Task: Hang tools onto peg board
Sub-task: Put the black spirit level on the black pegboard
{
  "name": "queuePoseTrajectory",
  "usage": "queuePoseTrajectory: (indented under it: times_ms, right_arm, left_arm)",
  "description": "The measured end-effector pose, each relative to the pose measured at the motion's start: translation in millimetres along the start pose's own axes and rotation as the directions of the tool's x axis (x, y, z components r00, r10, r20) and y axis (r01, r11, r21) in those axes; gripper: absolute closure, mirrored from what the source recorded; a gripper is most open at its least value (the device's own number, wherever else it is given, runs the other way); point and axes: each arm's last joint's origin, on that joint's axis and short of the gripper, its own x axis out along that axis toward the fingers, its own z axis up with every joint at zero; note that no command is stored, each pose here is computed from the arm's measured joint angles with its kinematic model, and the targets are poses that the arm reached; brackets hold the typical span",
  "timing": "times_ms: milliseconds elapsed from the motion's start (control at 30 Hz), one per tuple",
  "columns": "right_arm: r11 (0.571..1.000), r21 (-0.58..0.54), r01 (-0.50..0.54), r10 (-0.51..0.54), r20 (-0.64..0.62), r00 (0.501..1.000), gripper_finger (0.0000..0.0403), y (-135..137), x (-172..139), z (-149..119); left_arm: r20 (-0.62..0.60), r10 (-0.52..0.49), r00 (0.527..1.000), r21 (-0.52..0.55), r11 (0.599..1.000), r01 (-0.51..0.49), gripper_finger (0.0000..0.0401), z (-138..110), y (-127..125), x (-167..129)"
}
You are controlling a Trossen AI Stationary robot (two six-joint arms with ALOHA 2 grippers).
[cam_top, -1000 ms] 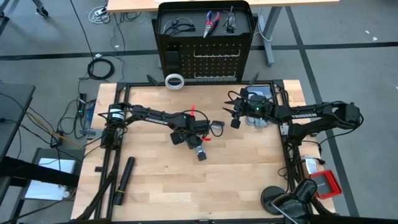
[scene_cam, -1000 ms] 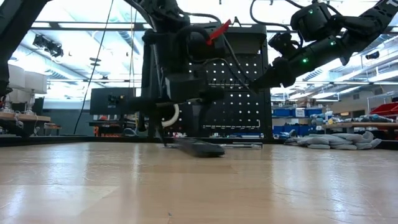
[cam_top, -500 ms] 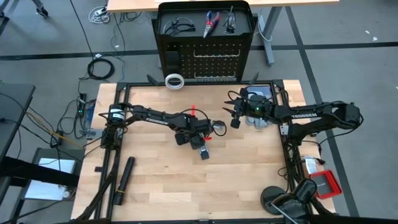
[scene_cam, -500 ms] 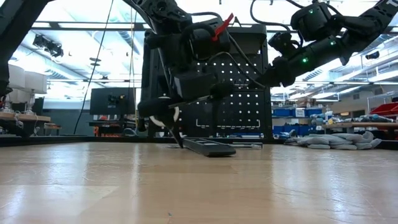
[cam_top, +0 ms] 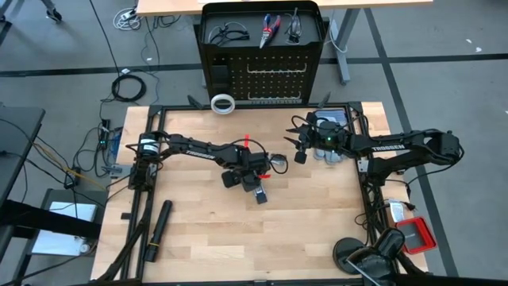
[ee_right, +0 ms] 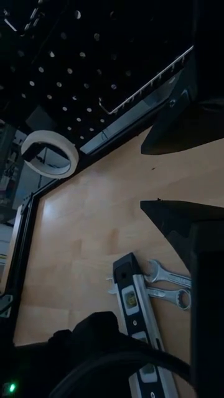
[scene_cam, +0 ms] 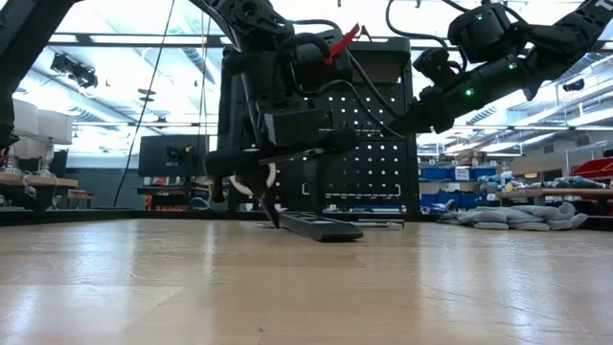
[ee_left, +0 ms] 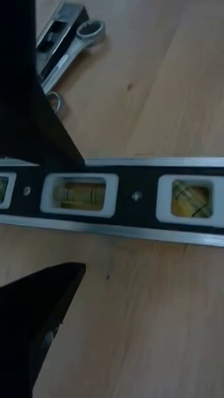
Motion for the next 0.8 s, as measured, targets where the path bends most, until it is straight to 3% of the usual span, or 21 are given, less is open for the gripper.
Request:
queuePoseTrajectory:
  times_ms: [333,500,800]
  right_arm:
    - [1.000,0.000,0.000,0.000,0.000,1.000,0.0265,0,0,0]
    - [1.000,0.000,0.000,0.000,0.000,1.000,0.0265,0,0,0]
    - [1.000,0.001,0.002,-0.002,0.006,1.000,0.0265,0,0,1]
  left_arm:
    - [-0.056,-0.092,0.994,-0.116,0.990,0.085,0.0202,-2,-9,-3]
    - [-0.124,-0.089,0.988,-0.176,0.982,0.066,0.0208,5,-9,-8]
    - [-0.070,-0.103,0.992,-0.329,0.941,0.075,0.0207,14,3,-29]
